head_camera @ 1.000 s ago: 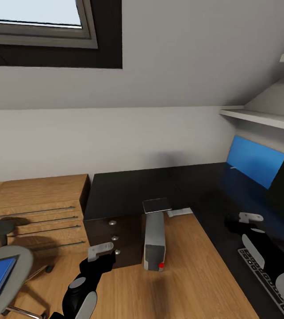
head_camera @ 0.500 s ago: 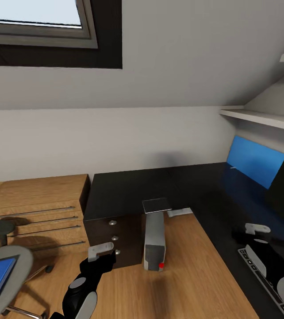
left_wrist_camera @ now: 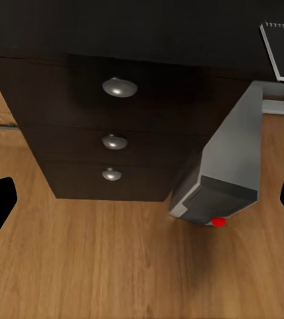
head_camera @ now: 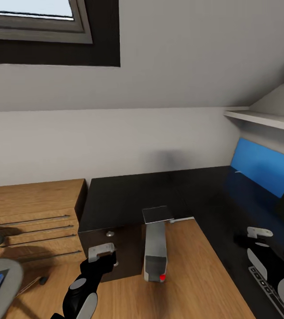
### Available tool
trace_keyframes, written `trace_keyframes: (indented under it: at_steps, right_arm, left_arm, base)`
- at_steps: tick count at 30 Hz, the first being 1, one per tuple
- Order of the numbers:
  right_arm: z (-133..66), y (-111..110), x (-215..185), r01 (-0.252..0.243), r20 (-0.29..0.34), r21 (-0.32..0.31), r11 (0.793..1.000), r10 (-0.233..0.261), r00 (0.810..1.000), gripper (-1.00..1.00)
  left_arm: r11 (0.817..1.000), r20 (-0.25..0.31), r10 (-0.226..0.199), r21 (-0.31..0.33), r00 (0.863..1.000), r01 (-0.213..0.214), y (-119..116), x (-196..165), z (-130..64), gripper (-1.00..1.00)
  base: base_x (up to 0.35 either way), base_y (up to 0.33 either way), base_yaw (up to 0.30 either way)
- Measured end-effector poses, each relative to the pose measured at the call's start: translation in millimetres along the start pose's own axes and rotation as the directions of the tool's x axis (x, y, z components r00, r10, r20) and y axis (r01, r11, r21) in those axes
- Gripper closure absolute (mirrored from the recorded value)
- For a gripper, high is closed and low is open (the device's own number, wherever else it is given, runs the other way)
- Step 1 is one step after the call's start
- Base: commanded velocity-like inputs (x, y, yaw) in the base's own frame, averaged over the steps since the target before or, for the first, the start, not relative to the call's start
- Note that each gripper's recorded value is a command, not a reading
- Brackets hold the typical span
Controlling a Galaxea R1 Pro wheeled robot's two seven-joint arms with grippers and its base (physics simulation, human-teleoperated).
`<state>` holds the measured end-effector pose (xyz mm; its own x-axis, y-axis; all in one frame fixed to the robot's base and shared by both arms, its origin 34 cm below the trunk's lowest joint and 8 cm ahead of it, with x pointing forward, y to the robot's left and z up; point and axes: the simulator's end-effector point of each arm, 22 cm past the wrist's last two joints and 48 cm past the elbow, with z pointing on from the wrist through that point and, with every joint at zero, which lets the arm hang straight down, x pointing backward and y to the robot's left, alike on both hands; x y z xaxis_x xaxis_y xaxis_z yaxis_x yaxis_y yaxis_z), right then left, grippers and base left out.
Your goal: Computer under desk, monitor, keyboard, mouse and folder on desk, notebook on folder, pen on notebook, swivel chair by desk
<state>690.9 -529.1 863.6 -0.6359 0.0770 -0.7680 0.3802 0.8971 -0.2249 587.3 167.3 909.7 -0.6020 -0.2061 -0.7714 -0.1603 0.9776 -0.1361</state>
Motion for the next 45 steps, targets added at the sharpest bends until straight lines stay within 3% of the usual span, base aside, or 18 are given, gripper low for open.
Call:
trace_keyframes:
  at_steps: [6, 14, 20, 29, 45]
  right_arm:
    - [5.9, -15, 11, -0.005, -0.047, 0.043, 0.999, 0.007, 0.999, 1.0]
    - [6.5, -36, 12, -0.005, -0.066, 0.129, 0.992, 0.014, 0.998, 1.0]
    - [6.2, -39, 14, -0.002, -0.074, 0.14, 0.99, 0.013, 0.997, 1.0]
    - [4.8, -39, 27, 0.018, -0.14, 0.139, 0.99, 0.002, 0.99, 1.0]
    - [9.0, -37, 33, 0.024, -0.17, 0.14, 0.99, 0.0, 0.985, 1.0]
  left_arm:
    - [1.0, 0.0, 0.0, -0.001, 1.0, 0.0, 0, 0, 0.4, -1.0]
    - [1.0, -0.001, 0.0, 0.0, 1.0, 0.0, 0, 0, 0.4, -1.0]
    - [1.0, -0.001, 0.0, 0.0, 1.0, 0.0, 0, 0, 0.4, -1.0]
    - [1.0, 0.025, -0.008, 0.014, 1.0, 0.008, -5, -12, -4.8, -1.0]
    - [0.999, 0.037, -0.005, 0.038, 0.999, 0.004, -15, -12, -4.4, -1.0]
  base:
    - [0.057, -0.07, 0.0]
    - [0.005, -0.014, 0.0]
    - [0.0, 0.0, 0.0]
    - [0.0, 0.0, 0.0]
    - [0.0, 0.0, 0.0]
